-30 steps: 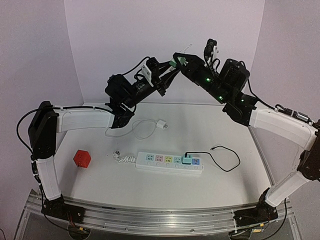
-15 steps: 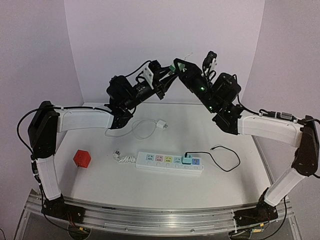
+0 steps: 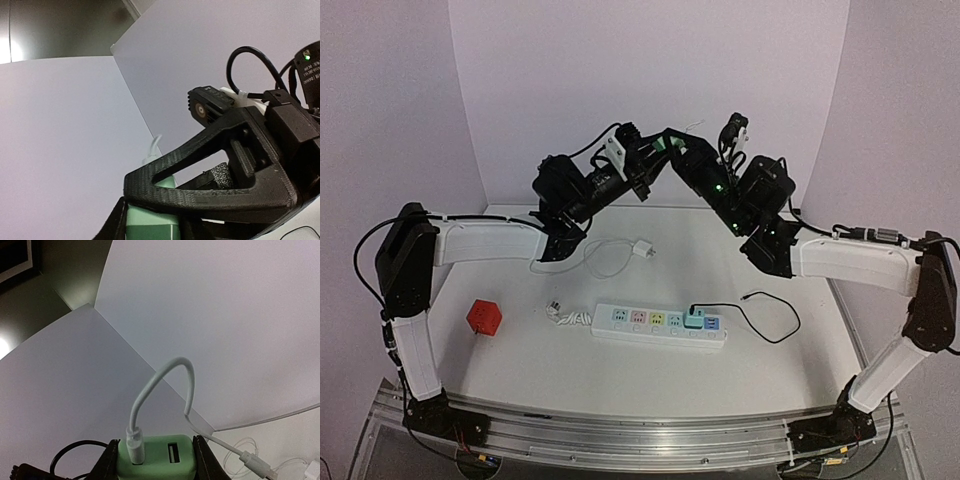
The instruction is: Insert the plug
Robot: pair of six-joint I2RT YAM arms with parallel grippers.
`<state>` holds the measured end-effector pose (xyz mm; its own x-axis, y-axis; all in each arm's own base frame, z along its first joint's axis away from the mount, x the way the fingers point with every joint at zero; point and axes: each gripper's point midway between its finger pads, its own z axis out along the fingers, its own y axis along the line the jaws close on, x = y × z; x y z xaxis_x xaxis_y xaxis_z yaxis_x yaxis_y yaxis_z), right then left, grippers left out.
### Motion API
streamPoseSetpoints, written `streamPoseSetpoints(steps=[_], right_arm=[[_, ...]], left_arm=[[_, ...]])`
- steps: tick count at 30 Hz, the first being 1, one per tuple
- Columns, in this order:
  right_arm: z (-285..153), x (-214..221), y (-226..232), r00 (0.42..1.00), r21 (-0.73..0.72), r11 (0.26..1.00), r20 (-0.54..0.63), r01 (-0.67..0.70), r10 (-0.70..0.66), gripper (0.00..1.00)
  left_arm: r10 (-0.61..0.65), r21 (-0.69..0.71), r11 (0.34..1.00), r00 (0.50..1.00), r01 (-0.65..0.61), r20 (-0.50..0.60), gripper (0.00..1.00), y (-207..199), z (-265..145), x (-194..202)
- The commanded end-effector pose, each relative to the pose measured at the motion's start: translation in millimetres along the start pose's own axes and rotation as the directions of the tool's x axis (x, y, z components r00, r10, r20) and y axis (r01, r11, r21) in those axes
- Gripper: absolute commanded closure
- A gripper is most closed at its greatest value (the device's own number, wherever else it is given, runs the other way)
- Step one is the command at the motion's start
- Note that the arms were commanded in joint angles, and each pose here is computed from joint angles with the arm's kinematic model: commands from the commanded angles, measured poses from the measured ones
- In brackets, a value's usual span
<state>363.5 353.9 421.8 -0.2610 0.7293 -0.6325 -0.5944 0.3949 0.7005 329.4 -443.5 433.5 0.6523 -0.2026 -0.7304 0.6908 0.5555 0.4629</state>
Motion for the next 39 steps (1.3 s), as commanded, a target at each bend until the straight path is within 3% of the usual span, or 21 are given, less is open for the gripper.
streamPoseSetpoints(steps=[1, 2, 7, 8, 9, 11, 14, 19, 22, 27, 39], right_arm=[[-2.5, 36.4, -18.7, 0.992, 0.060, 0.997, -0.120, 0.050, -0.042, 1.00], [-2.5, 35.3, -17.6, 0.992, 0.057, 0.997, -0.119, 0.050, -0.043, 1.00], [-5.8, 42.3, -20.4, 0.985, 0.065, 0.995, -0.164, 0.073, -0.062, 1.00], [-7.2, 44.5, -20.1, 0.979, 0.065, 0.994, -0.189, 0.091, -0.077, 0.94], [-9.7, 46.2, -18.7, 0.970, 0.065, 0.992, -0.222, 0.112, -0.095, 0.83], [-14.2, 42.0, -13.8, 0.944, 0.060, 0.984, -0.297, 0.169, -0.144, 0.46], [-33.5, 43.0, -10.7, 0.844, 0.036, 0.973, -0.505, 0.230, -0.181, 0.24], [-72.3, 38.3, 11.9, 0.636, -0.048, 0.991, -0.763, 0.122, -0.115, 0.20], [-87.7, 35.4, 23.6, 0.565, -0.062, 0.991, -0.817, 0.117, -0.118, 0.20], [-92.7, 23.6, 26.1, 0.573, -0.054, 0.986, -0.808, 0.158, -0.136, 0.20], [-80.4, 23.0, 55.7, 0.544, -0.163, 0.984, -0.821, 0.070, -0.175, 0.17]], left_arm=[[0.080, -0.078, 0.995, 0.980, -0.067, 0.182, 0.95, 25.5, -2.9, -77.9], [0.078, -0.076, 0.995, 0.980, -0.065, 0.182, 1.00, 25.5, -2.8, -77.9], [0.077, -0.055, 0.996, 0.979, -0.068, 0.186, 1.00, 23.2, -4.8, -79.0], [0.078, -0.047, 0.996, 0.980, -0.070, 0.185, 1.00, 22.5, -6.0, -79.0], [0.078, -0.034, 0.997, 0.981, -0.073, 0.180, 1.00, 21.0, -8.1, -76.5], [0.080, -0.008, 0.997, 0.981, -0.080, 0.175, 1.00, 21.7, -14.5, -74.0], [0.080, 0.070, 0.993, 0.982, -0.093, 0.171, 1.00, 13.5, -25.7, -68.0], [0.139, 0.242, 0.952, 0.968, -0.189, 0.207, 1.00, -13.0, -47.6, -61.4], [0.176, 0.301, 0.921, 0.955, -0.245, 0.238, 1.00, -27.8, -57.2, -59.3], [0.180, 0.359, 0.892, 0.944, -0.275, 0.277, 1.00, -41.1, -66.6, -62.8], [0.140, 0.397, 0.886, 0.955, -0.239, 0.261, 1.00, -46.7, -68.1, -62.4]])
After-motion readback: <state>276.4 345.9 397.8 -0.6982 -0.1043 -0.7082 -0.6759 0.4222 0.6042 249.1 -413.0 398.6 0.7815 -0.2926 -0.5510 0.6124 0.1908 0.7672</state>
